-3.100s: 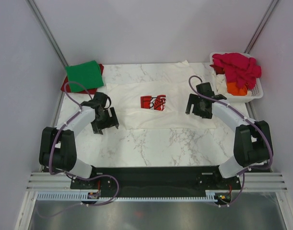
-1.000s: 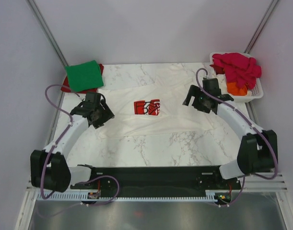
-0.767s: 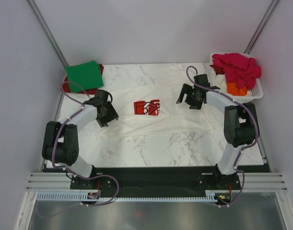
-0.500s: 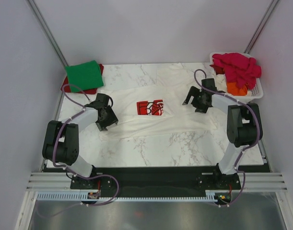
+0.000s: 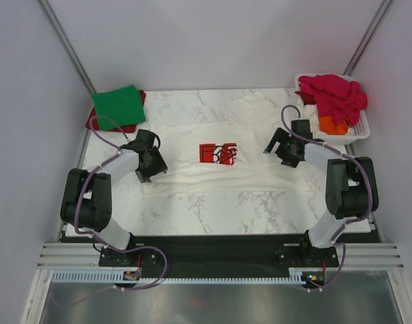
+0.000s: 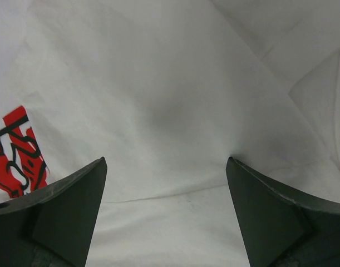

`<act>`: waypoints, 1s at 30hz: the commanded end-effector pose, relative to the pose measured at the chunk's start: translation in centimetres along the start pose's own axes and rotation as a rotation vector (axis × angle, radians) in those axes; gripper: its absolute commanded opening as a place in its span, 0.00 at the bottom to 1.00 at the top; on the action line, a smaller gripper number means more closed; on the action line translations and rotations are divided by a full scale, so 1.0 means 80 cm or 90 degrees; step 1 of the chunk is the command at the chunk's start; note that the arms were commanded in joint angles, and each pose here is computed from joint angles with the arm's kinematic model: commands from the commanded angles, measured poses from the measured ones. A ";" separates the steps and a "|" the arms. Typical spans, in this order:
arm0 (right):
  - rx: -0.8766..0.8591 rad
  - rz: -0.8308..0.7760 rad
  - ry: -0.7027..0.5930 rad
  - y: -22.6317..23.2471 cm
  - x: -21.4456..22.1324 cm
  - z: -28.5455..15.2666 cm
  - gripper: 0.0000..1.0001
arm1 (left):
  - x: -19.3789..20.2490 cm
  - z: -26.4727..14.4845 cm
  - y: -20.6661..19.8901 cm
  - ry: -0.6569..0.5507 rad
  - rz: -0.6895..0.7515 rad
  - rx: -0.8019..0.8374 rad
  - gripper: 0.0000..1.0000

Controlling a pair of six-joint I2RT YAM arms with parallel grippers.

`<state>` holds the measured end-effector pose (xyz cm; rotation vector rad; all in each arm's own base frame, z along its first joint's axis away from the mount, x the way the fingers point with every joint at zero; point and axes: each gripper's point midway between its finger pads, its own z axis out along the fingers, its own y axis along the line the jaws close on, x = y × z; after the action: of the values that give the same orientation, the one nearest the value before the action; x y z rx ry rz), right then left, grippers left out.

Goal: Fold and stack the t-shirts

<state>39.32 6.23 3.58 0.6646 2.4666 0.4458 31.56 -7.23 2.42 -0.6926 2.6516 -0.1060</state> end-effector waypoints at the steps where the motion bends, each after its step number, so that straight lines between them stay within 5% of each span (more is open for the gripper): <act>1: 0.090 -0.080 0.055 -0.010 0.042 -0.018 0.97 | -0.012 -0.042 0.011 -0.035 0.031 -0.018 0.73; 10: 0.058 -0.151 -0.077 0.089 -0.043 -0.076 0.98 | -0.099 -0.104 -0.061 -0.128 0.059 0.074 0.76; 17: -0.011 -0.204 -0.124 0.172 -0.159 -0.021 0.98 | -0.144 -0.168 -0.151 -0.121 0.143 0.236 0.76; 21: -0.020 -0.209 -0.174 0.202 -0.230 0.020 0.98 | -0.123 -0.174 -0.128 -0.100 0.211 0.216 0.78; 30: -0.010 -0.149 -0.283 0.203 -0.288 0.152 0.96 | -0.079 -0.135 -0.045 -0.092 0.244 0.086 0.79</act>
<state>66.21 9.70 7.55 0.3657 2.2277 0.2235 35.15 -9.24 15.86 -0.2048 2.5540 -0.2334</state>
